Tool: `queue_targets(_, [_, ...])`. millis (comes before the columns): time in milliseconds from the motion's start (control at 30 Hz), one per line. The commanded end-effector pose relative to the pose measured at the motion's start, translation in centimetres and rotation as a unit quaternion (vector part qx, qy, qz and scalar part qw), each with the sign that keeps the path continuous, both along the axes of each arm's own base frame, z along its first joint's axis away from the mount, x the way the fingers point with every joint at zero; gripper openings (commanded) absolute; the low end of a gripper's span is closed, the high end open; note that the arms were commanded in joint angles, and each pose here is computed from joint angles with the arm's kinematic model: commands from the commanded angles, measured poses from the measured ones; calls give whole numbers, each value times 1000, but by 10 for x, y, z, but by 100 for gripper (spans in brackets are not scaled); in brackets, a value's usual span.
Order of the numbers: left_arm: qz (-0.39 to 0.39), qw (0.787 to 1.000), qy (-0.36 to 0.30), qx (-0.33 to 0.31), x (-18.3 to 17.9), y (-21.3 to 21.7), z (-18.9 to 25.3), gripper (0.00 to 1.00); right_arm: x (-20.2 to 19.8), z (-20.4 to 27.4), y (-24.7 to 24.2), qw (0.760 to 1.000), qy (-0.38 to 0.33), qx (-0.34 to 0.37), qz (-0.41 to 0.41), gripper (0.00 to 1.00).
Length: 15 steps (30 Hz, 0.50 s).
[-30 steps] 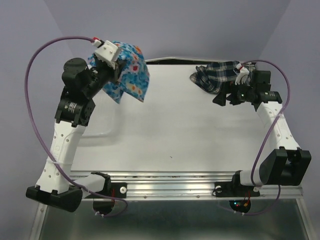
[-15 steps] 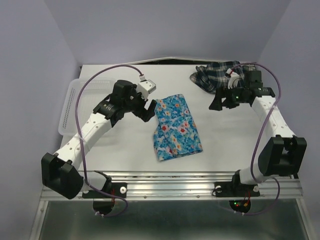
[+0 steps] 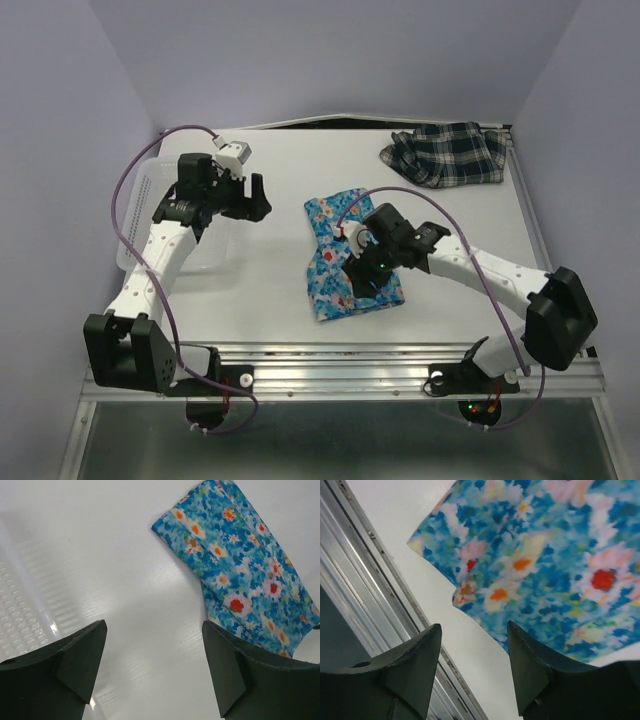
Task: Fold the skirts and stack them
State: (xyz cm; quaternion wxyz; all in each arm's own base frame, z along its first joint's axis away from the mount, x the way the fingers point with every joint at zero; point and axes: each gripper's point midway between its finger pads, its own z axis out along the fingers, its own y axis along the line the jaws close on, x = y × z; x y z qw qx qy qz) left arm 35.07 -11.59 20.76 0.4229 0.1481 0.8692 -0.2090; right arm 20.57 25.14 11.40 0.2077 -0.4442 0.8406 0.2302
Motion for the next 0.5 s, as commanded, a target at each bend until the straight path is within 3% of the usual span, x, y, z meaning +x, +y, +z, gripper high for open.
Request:
queue_targets(0, [9, 998, -57, -6, -4, 2, 34, 89, 18, 0, 19, 999, -13, 6, -34, 60])
queue_targets(467, [18, 997, -71, 8, -3, 8, 34, 91, -1, -32, 58, 996, 92, -1, -18, 59])
